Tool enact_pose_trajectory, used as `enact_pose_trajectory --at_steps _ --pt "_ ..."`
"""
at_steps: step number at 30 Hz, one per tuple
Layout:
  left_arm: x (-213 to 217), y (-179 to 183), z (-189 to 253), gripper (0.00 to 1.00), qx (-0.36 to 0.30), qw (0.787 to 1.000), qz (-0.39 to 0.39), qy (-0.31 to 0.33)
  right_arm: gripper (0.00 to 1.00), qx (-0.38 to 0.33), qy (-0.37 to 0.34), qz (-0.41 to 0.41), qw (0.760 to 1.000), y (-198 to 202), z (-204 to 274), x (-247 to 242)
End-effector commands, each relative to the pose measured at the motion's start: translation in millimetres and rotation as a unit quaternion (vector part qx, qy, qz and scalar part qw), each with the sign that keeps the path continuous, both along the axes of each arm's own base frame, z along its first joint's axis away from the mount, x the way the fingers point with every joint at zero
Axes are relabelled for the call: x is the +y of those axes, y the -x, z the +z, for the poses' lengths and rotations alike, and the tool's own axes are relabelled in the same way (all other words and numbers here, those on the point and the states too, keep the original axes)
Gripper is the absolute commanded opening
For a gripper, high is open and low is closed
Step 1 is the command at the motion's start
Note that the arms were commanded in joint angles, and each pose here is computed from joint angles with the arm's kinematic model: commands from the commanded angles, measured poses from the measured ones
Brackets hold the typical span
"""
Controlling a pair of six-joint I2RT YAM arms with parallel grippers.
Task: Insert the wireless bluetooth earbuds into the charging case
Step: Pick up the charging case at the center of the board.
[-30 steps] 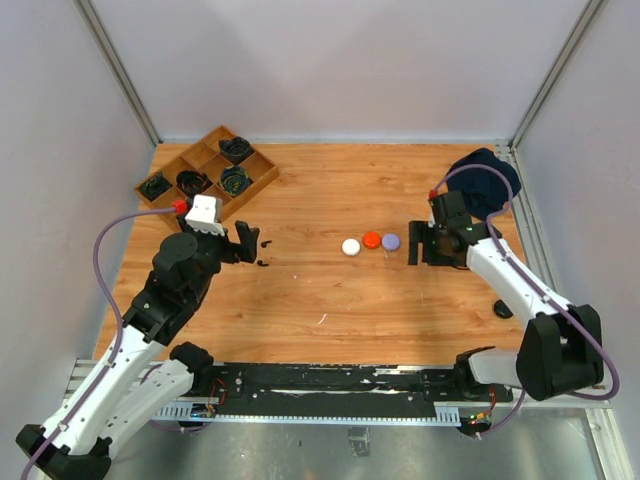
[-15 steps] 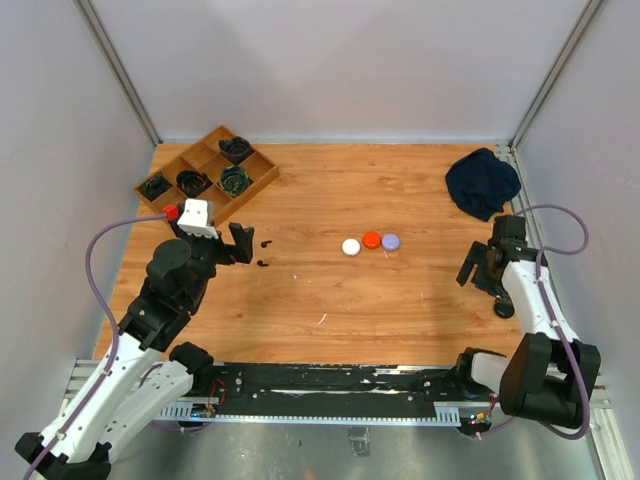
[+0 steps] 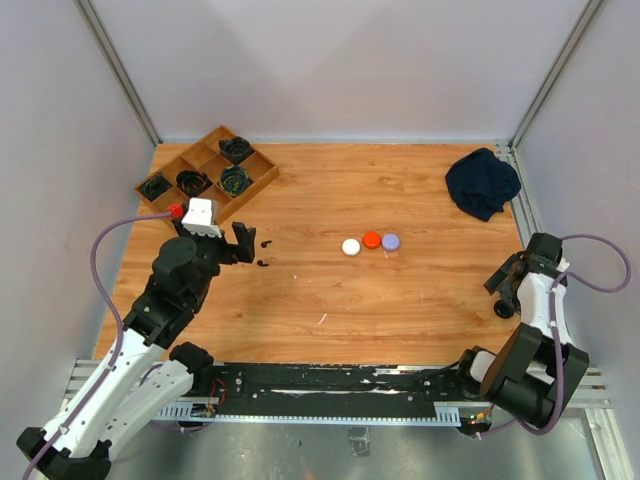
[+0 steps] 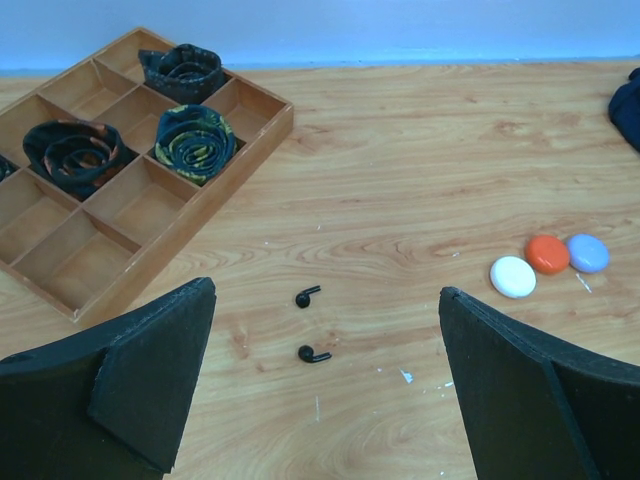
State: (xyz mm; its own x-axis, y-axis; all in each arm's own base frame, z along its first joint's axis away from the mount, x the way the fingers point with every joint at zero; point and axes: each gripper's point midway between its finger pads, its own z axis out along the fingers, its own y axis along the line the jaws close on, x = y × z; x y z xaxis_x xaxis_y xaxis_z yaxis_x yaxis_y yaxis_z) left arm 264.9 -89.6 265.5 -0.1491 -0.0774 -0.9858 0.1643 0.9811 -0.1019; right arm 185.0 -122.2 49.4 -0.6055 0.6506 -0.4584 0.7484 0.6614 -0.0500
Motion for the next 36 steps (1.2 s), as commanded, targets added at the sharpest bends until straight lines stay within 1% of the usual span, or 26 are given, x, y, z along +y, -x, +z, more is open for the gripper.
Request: enact_pose_trajectory --at_steps 1,10,13,17,22,26,29,32,36 --pt "4 -5 4 0.99 -0.011 1.0 0.016 0.009 0.86 -0.012 -0.027 -0.041 0.999 3 -15 -8" --pt "4 -5 3 0.99 -0.009 1.0 0.015 0.008 0.79 -0.01 -0.073 -0.037 0.997 0 -39 2" --pt "3 -5 3 0.99 -0.01 1.0 0.014 0.008 0.76 -0.01 -0.082 -0.034 0.996 0 -44 6" --pt "3 -5 3 0.99 -0.011 1.0 0.013 0.009 0.69 -0.018 -0.085 -0.029 0.996 -2 -46 8" --pt "1 -5 5 0.99 -0.014 1.0 0.007 0.011 0.59 -0.047 -0.096 -0.009 0.994 -10 -42 18" --pt "-1 -4 4 0.99 -0.012 1.0 0.001 0.013 0.54 -0.068 -0.105 0.021 0.992 -19 -35 34" --pt "-2 -4 6 0.99 -0.014 1.0 -0.001 0.014 0.54 -0.075 -0.113 0.055 0.989 -29 -28 54" --pt "-1 -4 6 0.99 -0.014 1.0 0.0 0.014 0.56 -0.077 -0.111 0.1 0.986 -40 -21 82" --pt "0 -2 6 0.99 -0.016 1.0 0.002 0.015 0.56 -0.074 -0.119 0.178 0.974 -51 -14 132"
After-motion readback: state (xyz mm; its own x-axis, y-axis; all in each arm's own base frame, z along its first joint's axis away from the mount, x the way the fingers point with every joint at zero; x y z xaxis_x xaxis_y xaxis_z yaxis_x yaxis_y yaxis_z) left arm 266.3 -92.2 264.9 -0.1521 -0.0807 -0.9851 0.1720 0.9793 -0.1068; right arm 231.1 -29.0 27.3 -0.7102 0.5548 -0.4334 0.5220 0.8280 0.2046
